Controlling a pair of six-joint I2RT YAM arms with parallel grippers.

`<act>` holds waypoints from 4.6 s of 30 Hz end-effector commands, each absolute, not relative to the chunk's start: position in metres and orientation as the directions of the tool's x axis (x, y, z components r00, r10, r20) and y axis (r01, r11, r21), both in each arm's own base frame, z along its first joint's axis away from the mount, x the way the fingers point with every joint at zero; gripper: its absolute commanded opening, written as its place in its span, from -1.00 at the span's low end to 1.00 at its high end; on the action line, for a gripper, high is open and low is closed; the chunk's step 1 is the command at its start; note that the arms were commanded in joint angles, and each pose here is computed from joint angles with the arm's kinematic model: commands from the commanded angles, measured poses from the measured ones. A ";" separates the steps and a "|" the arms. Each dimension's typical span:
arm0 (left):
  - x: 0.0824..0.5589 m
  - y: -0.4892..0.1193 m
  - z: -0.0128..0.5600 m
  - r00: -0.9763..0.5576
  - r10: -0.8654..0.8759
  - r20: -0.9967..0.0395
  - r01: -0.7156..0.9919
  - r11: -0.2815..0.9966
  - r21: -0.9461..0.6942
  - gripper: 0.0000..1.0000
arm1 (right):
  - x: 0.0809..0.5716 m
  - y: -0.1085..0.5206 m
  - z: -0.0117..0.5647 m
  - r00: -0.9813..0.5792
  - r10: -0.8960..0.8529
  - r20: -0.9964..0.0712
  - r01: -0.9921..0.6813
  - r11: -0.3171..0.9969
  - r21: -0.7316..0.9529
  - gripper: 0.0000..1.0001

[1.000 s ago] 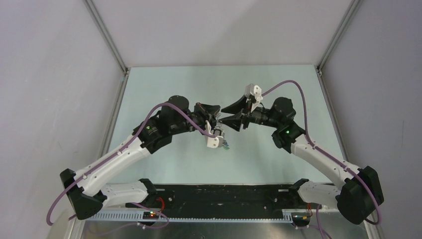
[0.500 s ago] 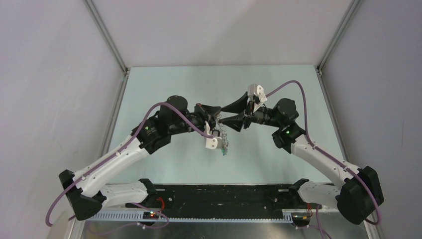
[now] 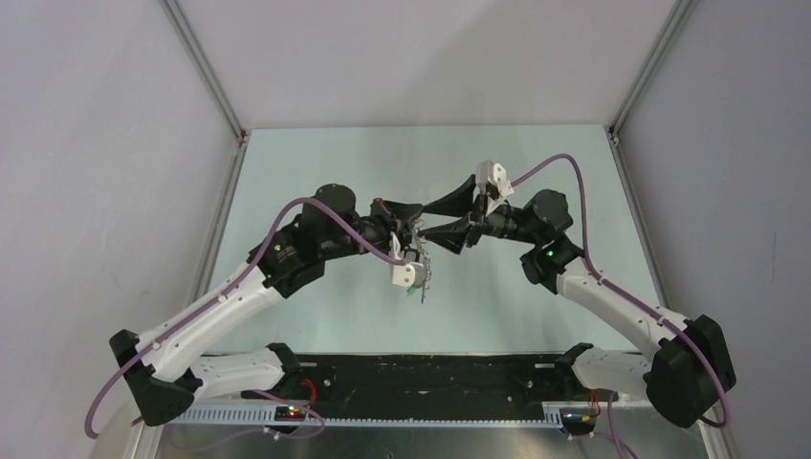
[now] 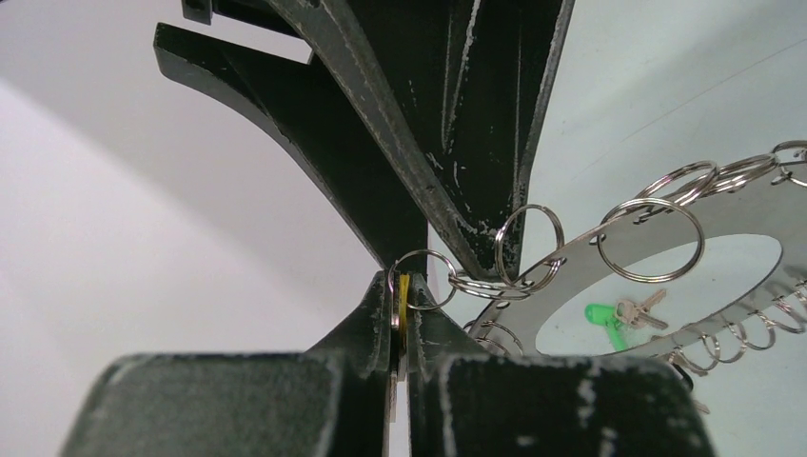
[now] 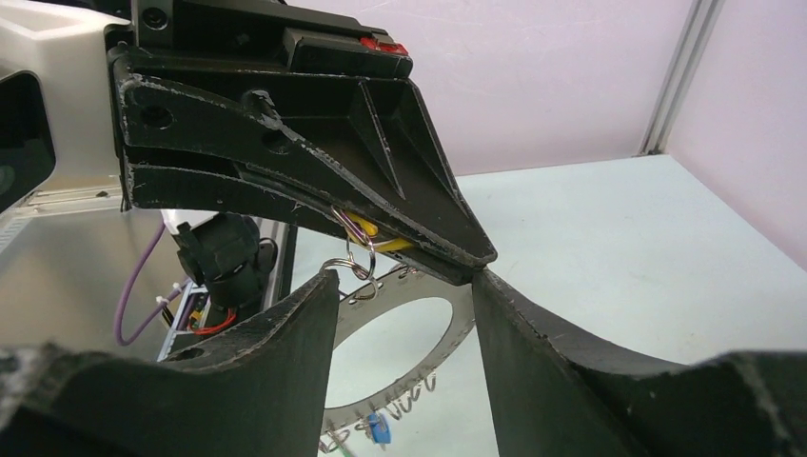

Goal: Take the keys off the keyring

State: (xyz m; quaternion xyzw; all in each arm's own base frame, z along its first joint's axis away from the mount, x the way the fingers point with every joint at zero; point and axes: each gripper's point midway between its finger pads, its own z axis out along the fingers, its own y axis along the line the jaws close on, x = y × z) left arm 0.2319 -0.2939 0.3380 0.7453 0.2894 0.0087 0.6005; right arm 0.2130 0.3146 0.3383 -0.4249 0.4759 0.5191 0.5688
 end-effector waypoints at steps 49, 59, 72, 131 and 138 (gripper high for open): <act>0.237 -0.289 0.408 0.863 0.420 -0.281 0.259 0.111 0.959 -0.99 | 0.211 0.305 0.358 -0.267 0.292 -0.919 -0.954 0.052 0.294 -1.00; 0.230 -0.284 0.395 0.863 0.399 -0.309 0.278 0.136 0.951 -1.00 | 0.221 0.294 0.364 -0.328 0.328 -0.886 -0.919 0.108 0.380 -1.00; 0.236 -0.273 0.398 0.837 0.437 -0.331 0.257 0.220 0.941 -0.99 | 0.226 0.282 0.360 -0.336 0.319 -0.886 -0.897 0.178 0.404 -1.00; 0.227 -0.294 0.359 0.714 0.311 -0.627 0.599 0.192 0.778 -1.00 | 0.198 0.278 0.405 -0.257 0.466 -0.846 -0.929 0.123 0.350 -1.00; 0.215 -0.298 0.373 0.551 0.184 -0.814 0.776 0.244 0.581 -1.00 | 0.182 0.280 0.403 -0.221 0.425 -0.878 -0.956 0.082 0.281 -1.00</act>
